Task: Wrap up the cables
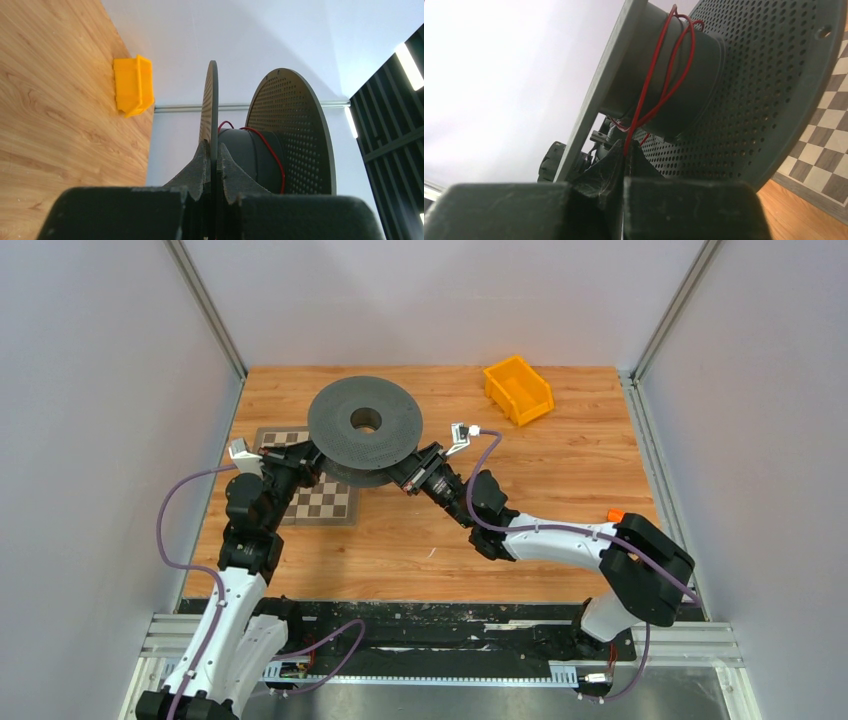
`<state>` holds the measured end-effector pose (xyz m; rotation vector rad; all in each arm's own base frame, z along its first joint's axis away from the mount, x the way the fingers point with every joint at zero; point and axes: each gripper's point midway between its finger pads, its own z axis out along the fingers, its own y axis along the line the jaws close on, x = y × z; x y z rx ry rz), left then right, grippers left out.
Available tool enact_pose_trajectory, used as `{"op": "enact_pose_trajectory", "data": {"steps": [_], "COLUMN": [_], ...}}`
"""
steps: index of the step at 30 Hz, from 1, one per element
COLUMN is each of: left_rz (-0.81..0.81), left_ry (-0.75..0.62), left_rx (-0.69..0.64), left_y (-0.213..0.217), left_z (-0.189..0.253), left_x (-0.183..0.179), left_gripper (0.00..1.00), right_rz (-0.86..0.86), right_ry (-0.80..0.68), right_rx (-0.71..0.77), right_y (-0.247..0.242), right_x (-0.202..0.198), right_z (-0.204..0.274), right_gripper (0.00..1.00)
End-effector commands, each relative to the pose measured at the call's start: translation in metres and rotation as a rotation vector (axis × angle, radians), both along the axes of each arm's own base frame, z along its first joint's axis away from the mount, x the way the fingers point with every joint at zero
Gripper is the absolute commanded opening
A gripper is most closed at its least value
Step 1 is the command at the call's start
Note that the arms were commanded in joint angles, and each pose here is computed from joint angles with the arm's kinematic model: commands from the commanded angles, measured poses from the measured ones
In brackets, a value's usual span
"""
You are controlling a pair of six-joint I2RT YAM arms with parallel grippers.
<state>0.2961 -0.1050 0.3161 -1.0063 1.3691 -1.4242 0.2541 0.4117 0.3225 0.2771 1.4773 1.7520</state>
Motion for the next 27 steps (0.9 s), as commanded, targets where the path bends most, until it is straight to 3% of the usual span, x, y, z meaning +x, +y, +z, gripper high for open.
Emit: {"op": "enact_pose_trajectory", "data": {"steps": [1, 20, 27], "left_rz": [-0.148, -0.160, -0.161], "left_ry": [-0.235, -0.241, -0.240], "left_rx": [-0.114, -0.139, -0.139], "left_y": [-0.019, -0.024, -0.024], "left_z": [0.076, 0.082, 0.081], "left_x": [-0.031, -0.033, -0.034], "left_gripper": [0.00, 0.00, 0.00], "right_rz": [-0.062, -0.056, -0.086], "right_ry": [0.059, 0.114, 0.138], "right_rx": [-0.164, -0.231, -0.275], "right_y": [0.001, 0.025, 0.021], "right_x": [0.014, 0.017, 0.021], "right_z": [-0.048, -0.078, -0.087], "right_gripper": [0.00, 0.00, 0.09]}}
